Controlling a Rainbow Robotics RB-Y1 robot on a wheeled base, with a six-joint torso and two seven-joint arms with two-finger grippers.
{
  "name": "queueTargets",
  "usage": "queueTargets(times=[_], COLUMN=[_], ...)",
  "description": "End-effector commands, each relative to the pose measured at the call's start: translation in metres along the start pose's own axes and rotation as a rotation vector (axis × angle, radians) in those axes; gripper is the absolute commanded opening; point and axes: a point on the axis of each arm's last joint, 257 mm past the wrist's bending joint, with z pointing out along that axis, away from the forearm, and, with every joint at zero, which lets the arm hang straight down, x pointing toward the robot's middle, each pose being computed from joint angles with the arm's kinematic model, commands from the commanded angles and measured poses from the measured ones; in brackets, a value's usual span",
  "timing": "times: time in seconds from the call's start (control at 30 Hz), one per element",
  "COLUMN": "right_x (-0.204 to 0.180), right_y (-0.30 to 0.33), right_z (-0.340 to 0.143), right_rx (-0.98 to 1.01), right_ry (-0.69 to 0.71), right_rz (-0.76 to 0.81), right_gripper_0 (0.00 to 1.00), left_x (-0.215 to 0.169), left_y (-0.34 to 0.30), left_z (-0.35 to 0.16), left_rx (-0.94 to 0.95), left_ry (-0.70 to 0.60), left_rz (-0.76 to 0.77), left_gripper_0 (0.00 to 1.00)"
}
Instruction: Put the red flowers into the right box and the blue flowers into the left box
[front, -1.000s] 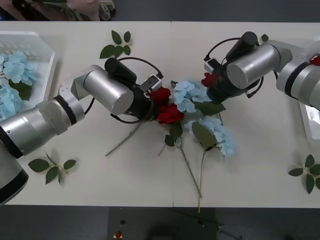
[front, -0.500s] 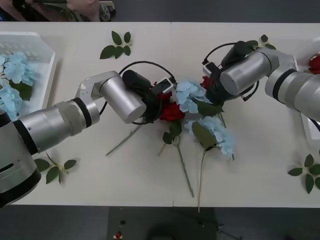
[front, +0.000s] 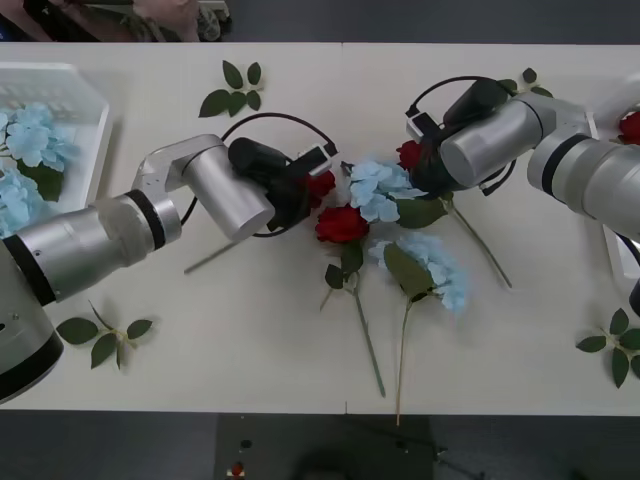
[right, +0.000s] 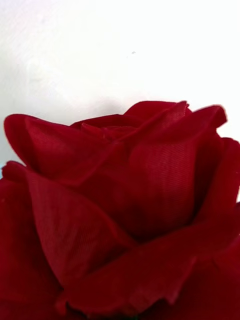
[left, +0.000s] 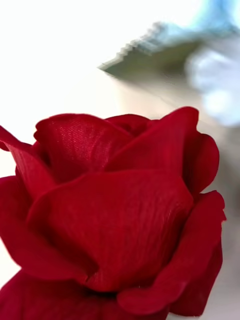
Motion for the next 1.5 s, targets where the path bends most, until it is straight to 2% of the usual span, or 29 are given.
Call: queueTargets(times=[0.03, 0.17, 0.27, 0.4, 0.67, 0.8, 0.93, 1.13, 1.3, 1.37, 1.4, 1.43, 1.5], right_x=[-0.031, -0.059, -0.079, -0.076, -0.009, 0.020, 0.064, 0.121, 0.141, 0.144, 0.146, 0.145, 0.146], right_y=[-0.030, -0.058, -0.092, -0.150, -0.309, -0.363, -0.400, -0.421, -0.425, -0.425, -0.426, -0.424, -0.423], right_z=[-0.020, -0.046, -0.080, -0.119, -0.191, -0.214, -0.211, -0.192, -0.180, -0.178, -0.178, -0.176, -0.175], right_rx=[0.010, 0.012, 0.016, 0.083, 0.393, 0.521, 0.614, 0.672, 0.697, 0.698, 0.699, 0.695, 0.691], right_ry=[-0.066, -0.117, -0.156, -0.162, -0.080, -0.053, -0.034, -0.031, -0.034, -0.035, -0.034, -0.038, -0.038], right_rz=[0.103, 0.163, 0.210, 0.205, 0.034, -0.022, -0.041, -0.051, -0.058, -0.046, -0.041, -0.040, -0.036], right_gripper_0=[0.00, 0.00, 0.00, 0.00, 0.00, 0.00, 0.00, 0.00, 0.00, 0.17, 0.32, 0.42, 0.50], left_x=[-0.007, -0.034, -0.073, -0.127, -0.263, -0.316, -0.366, -0.386, -0.386, -0.388, -0.388, -0.388, -0.388], left_y=[0.052, 0.064, 0.067, 0.047, 0.006, -0.004, -0.013, -0.006, -0.002, -0.001, 0.001, 0.002, 0.004], left_z=[-0.033, -0.073, -0.121, -0.178, -0.275, -0.296, -0.305, -0.294, -0.297, -0.299, -0.300, -0.300, -0.301], left_rx=[-0.026, 0.038, 0.111, 0.233, 0.506, 0.578, 0.620, 0.546, 0.535, 0.535, 0.537, 0.535, 0.528], left_ry=[-0.115, -0.212, -0.327, -0.452, -0.758, -0.870, -0.967, -1.043, -1.061, -1.071, -1.077, -1.080, -1.087], left_rz=[-0.069, -0.187, -0.271, -0.343, -0.574, -0.628, -0.674, -0.680, -0.680, -0.684, -0.690, -0.691, -0.689], left_gripper_0=[0.00, 0.00, 0.00, 0.00, 0.00, 0.00, 0.00, 0.00, 0.00, 0.00, 0.00, 0.00, 0.00])
